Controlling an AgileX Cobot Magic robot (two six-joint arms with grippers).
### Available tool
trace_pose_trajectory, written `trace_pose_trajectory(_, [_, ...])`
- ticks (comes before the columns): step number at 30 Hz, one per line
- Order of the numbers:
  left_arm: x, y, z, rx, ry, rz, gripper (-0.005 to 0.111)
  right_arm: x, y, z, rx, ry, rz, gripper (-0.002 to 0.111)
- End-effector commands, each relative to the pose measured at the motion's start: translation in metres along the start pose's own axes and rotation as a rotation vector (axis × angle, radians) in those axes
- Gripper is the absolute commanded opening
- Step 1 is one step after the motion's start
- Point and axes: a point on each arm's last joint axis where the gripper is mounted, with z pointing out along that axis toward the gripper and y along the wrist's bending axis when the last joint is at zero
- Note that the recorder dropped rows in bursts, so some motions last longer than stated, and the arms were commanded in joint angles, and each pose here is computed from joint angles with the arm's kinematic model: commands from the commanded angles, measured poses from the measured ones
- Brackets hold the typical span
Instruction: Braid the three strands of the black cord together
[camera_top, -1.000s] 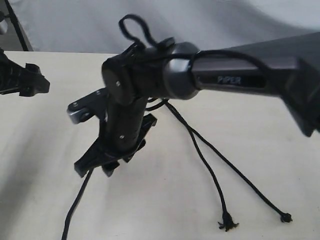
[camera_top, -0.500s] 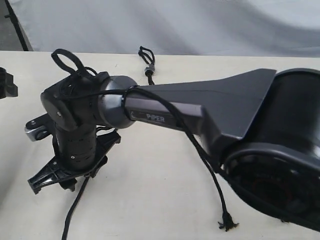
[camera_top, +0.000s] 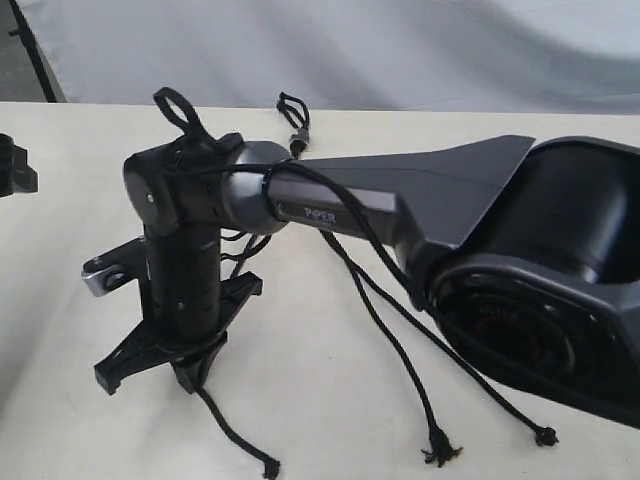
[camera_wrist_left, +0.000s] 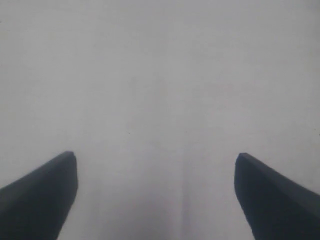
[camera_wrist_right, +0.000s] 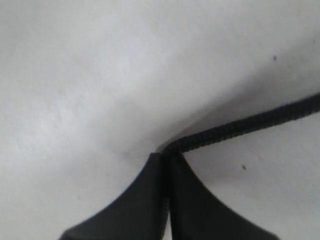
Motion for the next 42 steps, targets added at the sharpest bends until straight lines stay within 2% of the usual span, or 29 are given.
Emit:
trace_pose_trajectory(1, [-0.001, 0.001, -0.002, -0.004, -0.018, -0.004, 0.080, 0.004, -0.019, -0.033, -0.010, -0.013, -0.018, 0.000])
trace_pose_trajectory(4, [-0.001, 0.001, -0.002, -0.004, -0.018, -0.004, 0.080, 0.014, -0.043, -0.105, 0.039, -0.164, -0.013, 0.000])
trace_pose_trajectory(5, [-0.001, 0.001, -0.002, -0.004, -0.018, -0.004, 0.080, 0.020, -0.055, -0.128, 0.094, -0.209, -0.019, 0.000])
trace_pose_trajectory(9, [-0.002, 0.000, -0.002, 0.002, -0.021, -0.022, 0.080, 0.041, -0.098, -0.169, 0.272, -0.254, -0.015, 0.000])
trace_pose_trajectory(10, [-0.002, 0.000, -0.002, 0.002, -0.021, -0.022, 0.080, 0.051, -0.123, -0.180, 0.332, -0.247, -0.004, 0.000])
trace_pose_trajectory(11, [-0.002, 0.000, -0.002, 0.002, -0.021, -0.022, 0.080, 0.055, -0.132, -0.182, 0.346, -0.243, 0.007, 0.000])
trace_pose_trajectory(12, [-0.002, 0.000, -0.002, 0.002, -0.021, -0.022, 0.080, 0.065, -0.158, -0.182, 0.371, -0.211, 0.015, 0.000])
trace_pose_trajectory(13, [-0.002, 0.000, -0.002, 0.002, -0.021, -0.022, 0.080, 0.070, -0.171, -0.180, 0.375, -0.192, 0.025, 0.000])
trace_pose_trajectory(14, [-0.002, 0.000, -0.002, 0.002, -0.021, -0.022, 0.080, 0.081, -0.196, -0.172, 0.370, -0.147, 0.048, 0.000])
trace_pose_trajectory(17, [-0.002, 0.000, -0.002, 0.000, -0.025, -0.022, 0.080, 0.112, -0.247, -0.141, 0.337, -0.033, 0.166, 0.000])
trace_pose_trajectory(21, [-0.002, 0.000, -0.002, 0.001, -0.025, -0.024, 0.080, 0.133, -0.291, -0.104, 0.324, 0.016, 0.184, 0.000])
trace_pose_trajectory(26, [-0.002, 0.000, -0.002, 0.003, -0.023, -0.025, 0.080, 0.137, -0.312, -0.068, 0.354, 0.107, 0.154, 0.002])
trace_pose_trajectory(28, [-0.002, 0.000, -0.002, 0.003, -0.023, -0.025, 0.080, 0.137, -0.315, -0.061, 0.361, 0.124, 0.144, 0.009])
trace_pose_trajectory(30, [-0.002, 0.000, -0.002, 0.003, -0.023, -0.025, 0.080, 0.137, -0.317, -0.057, 0.366, 0.135, 0.138, 0.033])
trace_pose_trajectory(31, [-0.002, 0.000, -0.002, 0.005, -0.024, -0.030, 0.080, 0.136, -0.316, -0.055, 0.365, 0.135, 0.130, 0.058])
trace_pose_trajectory(33, [-0.002, 0.000, -0.002, 0.010, -0.028, -0.046, 0.080, 0.135, -0.315, -0.057, 0.356, 0.120, 0.138, 0.087])
trace_pose_trajectory(34, [-0.002, 0.000, -0.002, 0.010, -0.028, -0.042, 0.080, 0.135, -0.314, -0.059, 0.354, 0.114, 0.141, 0.091])
trace_pose_trajectory(38, [-0.003, -0.001, -0.002, 0.010, -0.030, -0.039, 0.080, 0.133, -0.303, -0.088, 0.333, 0.038, 0.176, 0.087])
trace_pose_trajectory(42, [-0.003, -0.001, -0.002, 0.012, -0.030, -0.043, 0.080, 0.134, -0.282, -0.127, 0.269, -0.078, 0.189, 0.073])
